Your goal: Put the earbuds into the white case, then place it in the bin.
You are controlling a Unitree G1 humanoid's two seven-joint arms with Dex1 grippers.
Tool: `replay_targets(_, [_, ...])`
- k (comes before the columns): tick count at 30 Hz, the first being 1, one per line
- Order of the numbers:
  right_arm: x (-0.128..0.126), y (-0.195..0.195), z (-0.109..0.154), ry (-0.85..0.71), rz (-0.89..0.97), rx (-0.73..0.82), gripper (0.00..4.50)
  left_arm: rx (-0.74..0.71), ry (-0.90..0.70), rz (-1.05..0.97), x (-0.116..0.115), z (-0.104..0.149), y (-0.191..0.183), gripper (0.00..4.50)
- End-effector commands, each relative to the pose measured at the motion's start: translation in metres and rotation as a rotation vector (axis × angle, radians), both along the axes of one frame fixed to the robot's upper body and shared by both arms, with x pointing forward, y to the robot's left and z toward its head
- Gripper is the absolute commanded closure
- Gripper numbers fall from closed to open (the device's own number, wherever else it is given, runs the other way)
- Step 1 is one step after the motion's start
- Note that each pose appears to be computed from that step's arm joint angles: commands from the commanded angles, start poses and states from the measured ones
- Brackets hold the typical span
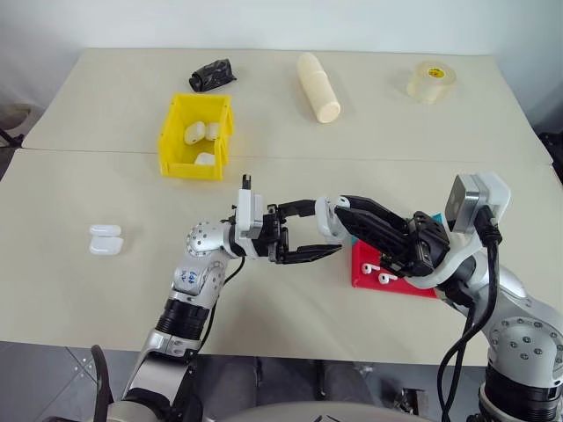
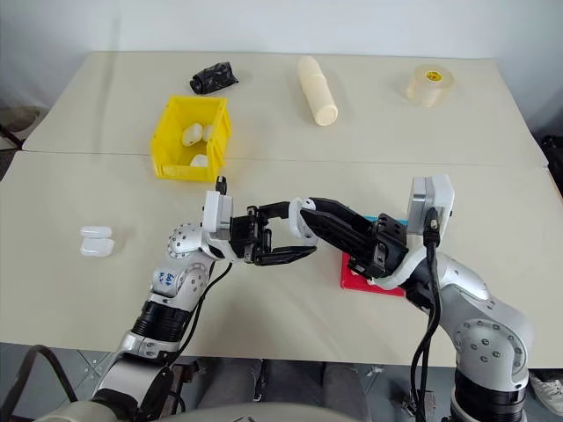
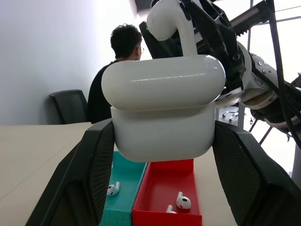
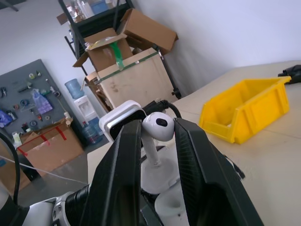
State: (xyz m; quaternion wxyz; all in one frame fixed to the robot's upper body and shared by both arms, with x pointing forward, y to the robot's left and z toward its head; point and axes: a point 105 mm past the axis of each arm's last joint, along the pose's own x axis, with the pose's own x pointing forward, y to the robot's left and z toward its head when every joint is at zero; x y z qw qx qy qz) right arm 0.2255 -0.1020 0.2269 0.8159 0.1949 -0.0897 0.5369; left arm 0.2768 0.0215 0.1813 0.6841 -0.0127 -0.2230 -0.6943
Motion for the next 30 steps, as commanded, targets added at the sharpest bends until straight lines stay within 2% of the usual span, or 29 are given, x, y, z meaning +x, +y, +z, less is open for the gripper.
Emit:
replay_targets(1, [-0.006, 0.000, -0.002, -0.038, -0.004, -0.021, 3.45, -0.040, -0.038, -0.003, -0.003, 0.014, 0.001, 1.70])
replay_targets(13, [-0.002, 0.000, -0.031, 0.003, -0.060, -0.040, 3.45, -0.052, -0.035, -0.017, -0.007, 0.019, 0.001, 1.70])
replay_targets(17, [-0.005, 0.002, -0.040, 0.056, -0.021, -0.059, 3.45, -0.055, -0.034, -0.024, -0.009, 0.020, 0.002, 1.70])
replay_targets(18, [-0.003, 0.001, -0.040, 0.030, -0.041, -0.077, 3.03, -0.051, -0.034, -0.027, -0.009, 0.020, 0.002, 1.70])
replay_targets(19, [-0.002, 0.000, -0.039, 0.007, -0.057, -0.089, 2.89, -0.047, -0.034, -0.030, -0.010, 0.020, 0.002, 1.70])
replay_targets(23, [0.003, -0.010, -0.029, -0.044, -0.083, -0.102, 1.71, -0.018, -0.029, -0.036, -0.010, 0.017, 0.004, 1.70])
replay_targets(26, [0.005, -0.024, -0.024, -0.062, -0.108, -0.146, 1.71, 0.108, -0.045, 0.019, -0.003, 0.006, 0.006, 1.70])
replay_targets(27, [0.006, -0.029, -0.022, -0.070, -0.116, -0.168, 1.71, 0.193, -0.082, 0.063, 0.003, 0.000, 0.007, 1.70])
replay_targets(30, [0.005, -0.036, -0.017, -0.081, -0.103, -0.240, 2.36, 0.426, -0.183, 0.129, 0.016, -0.016, 0.015, 1.70])
